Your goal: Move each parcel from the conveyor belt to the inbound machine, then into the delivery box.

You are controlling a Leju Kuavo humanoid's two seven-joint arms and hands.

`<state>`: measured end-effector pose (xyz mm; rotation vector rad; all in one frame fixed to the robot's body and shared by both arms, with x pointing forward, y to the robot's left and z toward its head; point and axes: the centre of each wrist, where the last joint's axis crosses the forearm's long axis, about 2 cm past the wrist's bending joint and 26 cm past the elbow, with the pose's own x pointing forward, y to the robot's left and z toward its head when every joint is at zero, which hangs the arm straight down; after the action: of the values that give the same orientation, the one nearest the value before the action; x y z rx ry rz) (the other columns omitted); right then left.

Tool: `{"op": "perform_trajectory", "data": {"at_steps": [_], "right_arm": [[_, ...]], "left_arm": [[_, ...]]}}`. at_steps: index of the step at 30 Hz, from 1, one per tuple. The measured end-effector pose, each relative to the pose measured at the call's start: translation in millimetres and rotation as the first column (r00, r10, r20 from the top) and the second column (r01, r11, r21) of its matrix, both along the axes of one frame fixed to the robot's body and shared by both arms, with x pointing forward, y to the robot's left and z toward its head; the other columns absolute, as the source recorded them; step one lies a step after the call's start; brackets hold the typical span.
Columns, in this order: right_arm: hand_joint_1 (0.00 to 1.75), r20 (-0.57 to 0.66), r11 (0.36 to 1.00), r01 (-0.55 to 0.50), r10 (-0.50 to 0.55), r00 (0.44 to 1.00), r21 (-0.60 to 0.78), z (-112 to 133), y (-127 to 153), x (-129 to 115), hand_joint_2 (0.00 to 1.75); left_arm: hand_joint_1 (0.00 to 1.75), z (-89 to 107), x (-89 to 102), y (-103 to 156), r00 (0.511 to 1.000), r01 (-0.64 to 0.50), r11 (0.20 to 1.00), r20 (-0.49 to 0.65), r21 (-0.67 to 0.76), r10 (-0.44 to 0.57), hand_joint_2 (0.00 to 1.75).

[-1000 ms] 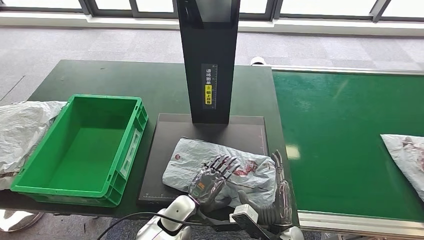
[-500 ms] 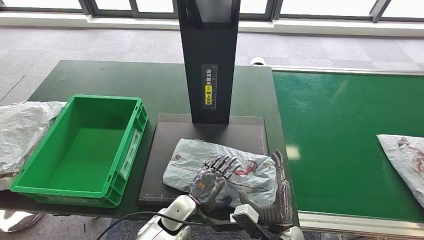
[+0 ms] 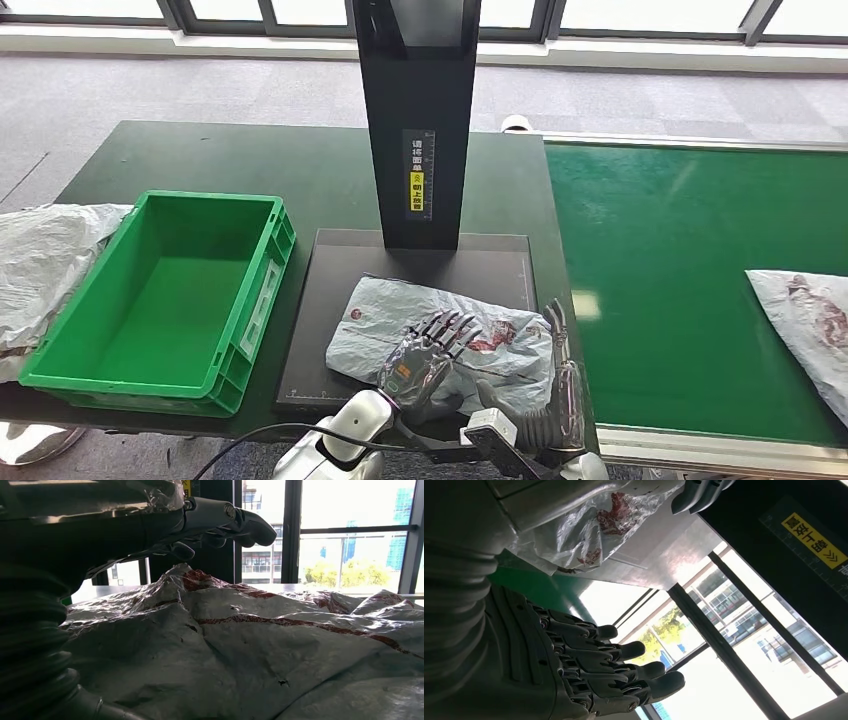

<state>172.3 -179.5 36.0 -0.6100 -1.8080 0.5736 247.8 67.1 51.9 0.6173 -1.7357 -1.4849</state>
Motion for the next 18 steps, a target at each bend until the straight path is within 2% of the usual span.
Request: {"op": "perform_trajectory", "data": {"at_steps": [2,6,8,13,18], "right_arm": [[0.00,0.000,1.000,0.000,0.000,1.000,0.000,0,0,0,1.75],[0.00,0.001,1.000,0.001,-0.001,1.000,0.001,0,0,0,1.75],[0.00,0.006,1.000,0.016,-0.016,1.000,0.006,1,-1,-1,1.75],[0.00,0.020,0.998,0.058,-0.059,0.998,0.038,12,-18,-2,1.75],[0.00,0.037,0.993,0.100,-0.102,0.994,0.062,22,-35,-2,1.75]], "left_arm": [[0.00,0.0,0.0,0,1.000,0.000,1.000,0.000,0.000,0.000,1.75],[1.75,-0.3,-0.1,0,1.000,0.003,1.000,-0.004,-0.003,-0.003,1.75],[1.75,-0.5,0.2,1,0.999,0.020,0.998,-0.024,-0.058,-0.021,1.75],[1.75,7.7,7.6,8,0.993,0.014,0.942,-0.108,-0.334,-0.053,1.75],[1.75,18.5,14.3,18,0.996,-0.036,0.900,-0.094,-0.435,-0.005,1.75]]}}
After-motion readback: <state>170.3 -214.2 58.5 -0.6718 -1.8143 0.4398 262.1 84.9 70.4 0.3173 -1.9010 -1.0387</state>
